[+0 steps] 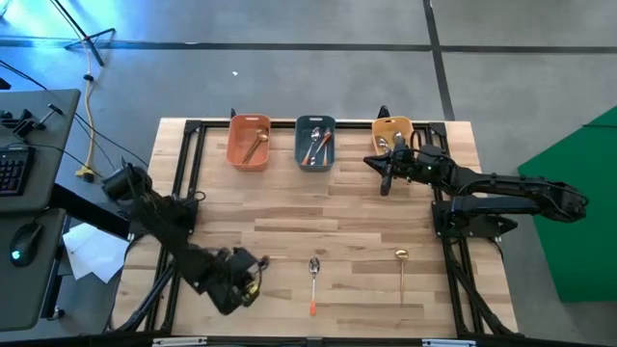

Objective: Sort silverware by color (type)
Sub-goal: Put the purple spoon into the yellow bin

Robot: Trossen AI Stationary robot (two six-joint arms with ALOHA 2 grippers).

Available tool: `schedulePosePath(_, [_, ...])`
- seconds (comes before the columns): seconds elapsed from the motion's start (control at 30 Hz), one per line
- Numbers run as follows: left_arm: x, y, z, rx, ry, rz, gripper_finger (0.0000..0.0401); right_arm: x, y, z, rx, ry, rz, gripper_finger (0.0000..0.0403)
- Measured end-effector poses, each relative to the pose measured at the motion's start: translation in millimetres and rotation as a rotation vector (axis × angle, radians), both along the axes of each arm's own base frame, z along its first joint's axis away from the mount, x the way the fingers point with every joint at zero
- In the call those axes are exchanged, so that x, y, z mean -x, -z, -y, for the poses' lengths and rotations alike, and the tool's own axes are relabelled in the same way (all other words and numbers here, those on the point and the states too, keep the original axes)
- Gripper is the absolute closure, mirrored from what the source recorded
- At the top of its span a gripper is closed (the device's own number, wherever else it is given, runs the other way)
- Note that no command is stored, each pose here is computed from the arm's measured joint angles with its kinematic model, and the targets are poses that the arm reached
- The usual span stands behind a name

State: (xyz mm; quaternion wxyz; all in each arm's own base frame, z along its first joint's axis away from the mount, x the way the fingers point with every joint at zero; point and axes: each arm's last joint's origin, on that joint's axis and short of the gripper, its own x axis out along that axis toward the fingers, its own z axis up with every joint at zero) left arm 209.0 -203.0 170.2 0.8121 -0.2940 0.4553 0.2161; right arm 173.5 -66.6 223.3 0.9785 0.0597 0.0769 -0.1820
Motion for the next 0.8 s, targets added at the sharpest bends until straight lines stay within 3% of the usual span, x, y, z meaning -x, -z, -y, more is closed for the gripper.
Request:
schedulePosePath(0.2, [-37.5,-17.6,-52.4,-0.115,0.083,0.246,0.0383,-5.2,-1.9,-14.6,0.070,-0.082,-0.003,0.0396])
schedulePosePath(0.4, [-73.6,-32.5,-116.4,-0.271,0.176,0.554,0.0383,-9.8,-10.8,-28.9,0.102,-0.151,0.087,0.0388])
schedulePosePath(0.63, [-96.8,-52.9,-176.5,-0.407,0.293,0.805,0.0383,-10.8,-16.0,-33.2,0.131,-0.170,0.135,0.0328])
schedulePosePath(0.8, [-99.7,-64.0,-209.3,-0.469,0.283,0.905,0.0383,-10.8,-15.9,-33.5,0.093,-0.168,0.146,0.0283])
